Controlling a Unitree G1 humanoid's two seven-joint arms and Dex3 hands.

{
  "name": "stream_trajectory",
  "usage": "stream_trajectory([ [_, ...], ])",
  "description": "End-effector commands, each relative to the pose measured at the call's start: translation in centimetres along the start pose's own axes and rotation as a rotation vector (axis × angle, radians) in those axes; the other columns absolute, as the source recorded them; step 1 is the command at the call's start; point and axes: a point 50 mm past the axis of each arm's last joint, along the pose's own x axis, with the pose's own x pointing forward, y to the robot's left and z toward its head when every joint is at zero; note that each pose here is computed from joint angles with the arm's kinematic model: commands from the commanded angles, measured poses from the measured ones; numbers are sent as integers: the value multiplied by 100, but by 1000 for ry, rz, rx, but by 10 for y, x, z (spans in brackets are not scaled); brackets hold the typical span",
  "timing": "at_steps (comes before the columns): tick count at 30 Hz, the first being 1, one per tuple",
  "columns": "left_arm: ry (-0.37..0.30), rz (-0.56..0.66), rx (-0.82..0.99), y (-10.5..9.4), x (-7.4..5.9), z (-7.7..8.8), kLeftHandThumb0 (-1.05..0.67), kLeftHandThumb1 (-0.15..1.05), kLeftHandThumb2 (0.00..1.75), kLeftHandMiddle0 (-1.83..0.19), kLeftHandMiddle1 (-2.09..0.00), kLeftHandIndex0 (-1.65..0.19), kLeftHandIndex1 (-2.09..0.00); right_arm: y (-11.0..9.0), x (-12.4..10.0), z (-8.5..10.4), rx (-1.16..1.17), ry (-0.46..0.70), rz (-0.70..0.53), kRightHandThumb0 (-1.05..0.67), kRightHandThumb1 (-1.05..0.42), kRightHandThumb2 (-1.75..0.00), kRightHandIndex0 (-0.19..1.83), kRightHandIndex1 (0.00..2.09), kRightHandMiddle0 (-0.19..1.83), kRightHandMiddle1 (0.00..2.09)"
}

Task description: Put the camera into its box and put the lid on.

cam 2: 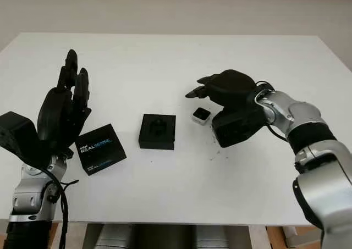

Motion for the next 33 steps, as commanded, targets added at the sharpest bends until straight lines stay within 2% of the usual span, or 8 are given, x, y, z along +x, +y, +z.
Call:
stream_trajectory([
  [1, -11, 4, 6, 1, -1, 2, -76, 105, 56, 19, -1, 19, 0, -7, 4, 0, -20, 1, -24, -39, -81, -6, 28, 4, 53, 9],
  [15, -12, 12, 26, 2, -2, 4, -76, 105, 57, 19, -3, 19, -2, -1, 6, 2, -30, -1, -11, -33, -83, -6, 28, 5, 65, 12],
  [26, -19, 17, 44, 1, -2, 4, -77, 105, 55, 19, -4, 18, -3, -1, 6, 4, -12, -11, -48, -32, -85, -6, 32, 7, 75, 15],
  [33, -25, 15, 49, 2, -3, 3, -77, 105, 55, 19, -3, 19, -3, 2, 8, 4, 109, 18, -44, -29, -87, -6, 31, 5, 76, 16],
])
